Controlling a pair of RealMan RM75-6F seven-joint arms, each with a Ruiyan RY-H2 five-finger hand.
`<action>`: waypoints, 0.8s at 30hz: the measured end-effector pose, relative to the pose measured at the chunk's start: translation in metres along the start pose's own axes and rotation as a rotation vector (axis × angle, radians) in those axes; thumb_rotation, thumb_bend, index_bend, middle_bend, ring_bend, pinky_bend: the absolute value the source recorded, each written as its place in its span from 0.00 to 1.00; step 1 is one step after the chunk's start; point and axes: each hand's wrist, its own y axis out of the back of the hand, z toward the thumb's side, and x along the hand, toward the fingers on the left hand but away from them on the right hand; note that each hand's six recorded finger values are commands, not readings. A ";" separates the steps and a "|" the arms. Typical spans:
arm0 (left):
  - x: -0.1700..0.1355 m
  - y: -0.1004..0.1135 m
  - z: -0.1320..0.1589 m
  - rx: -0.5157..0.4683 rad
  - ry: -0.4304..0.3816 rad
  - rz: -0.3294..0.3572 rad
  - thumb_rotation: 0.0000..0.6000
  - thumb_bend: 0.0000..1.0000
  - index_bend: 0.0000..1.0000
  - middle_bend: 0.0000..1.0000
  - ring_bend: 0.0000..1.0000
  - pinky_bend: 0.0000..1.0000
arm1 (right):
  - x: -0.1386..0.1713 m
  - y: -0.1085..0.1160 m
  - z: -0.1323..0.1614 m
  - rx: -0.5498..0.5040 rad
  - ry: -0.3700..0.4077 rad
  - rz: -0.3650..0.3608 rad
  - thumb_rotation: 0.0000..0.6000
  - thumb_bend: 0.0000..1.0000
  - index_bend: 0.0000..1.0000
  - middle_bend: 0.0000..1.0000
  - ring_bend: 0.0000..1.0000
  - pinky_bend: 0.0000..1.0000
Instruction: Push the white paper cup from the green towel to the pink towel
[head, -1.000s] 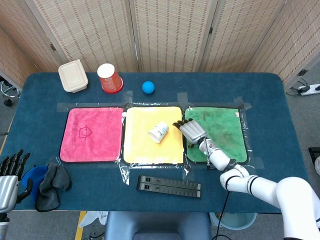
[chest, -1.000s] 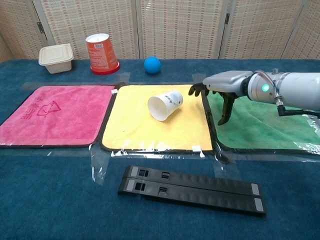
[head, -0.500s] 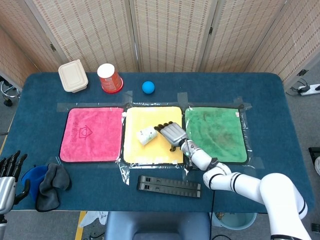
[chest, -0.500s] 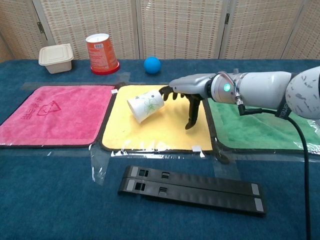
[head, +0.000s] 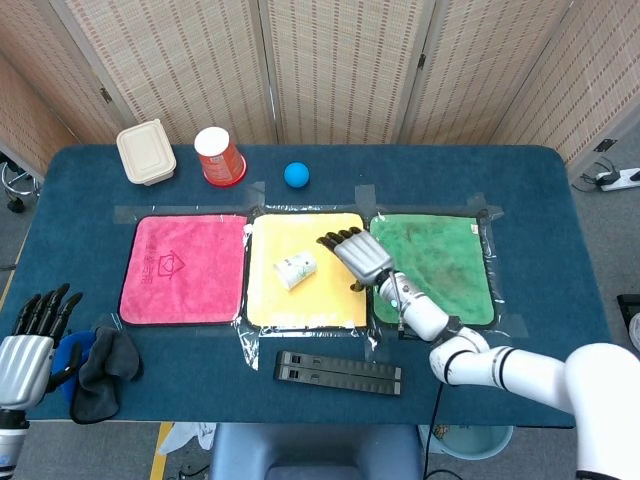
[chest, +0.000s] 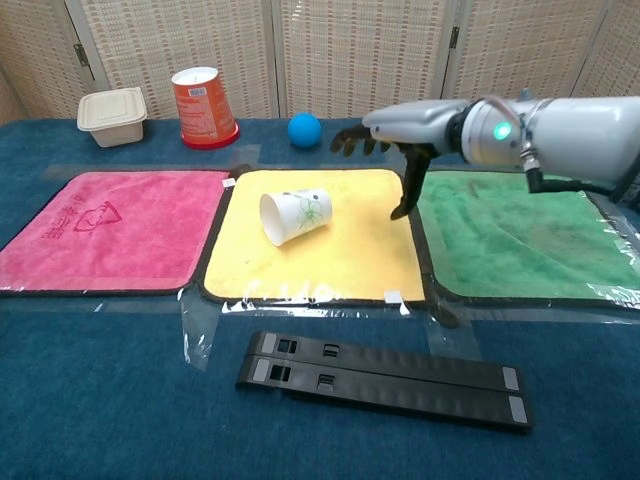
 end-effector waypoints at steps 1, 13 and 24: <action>0.005 0.001 0.005 0.000 -0.022 0.002 1.00 0.58 0.10 0.03 0.05 0.00 | 0.009 0.008 -0.007 0.006 -0.009 -0.018 1.00 0.07 0.12 0.17 0.17 0.17; 0.072 0.006 0.072 -0.017 -0.297 -0.037 1.00 0.67 0.14 0.08 0.08 0.00 | 0.151 0.059 -0.088 0.095 -0.177 -0.149 1.00 0.07 0.12 0.17 0.17 0.17; 0.129 -0.020 0.160 0.076 -0.580 -0.194 1.00 0.81 0.14 0.08 0.08 0.00 | 0.257 0.045 -0.113 0.127 -0.301 -0.163 1.00 0.07 0.12 0.17 0.17 0.17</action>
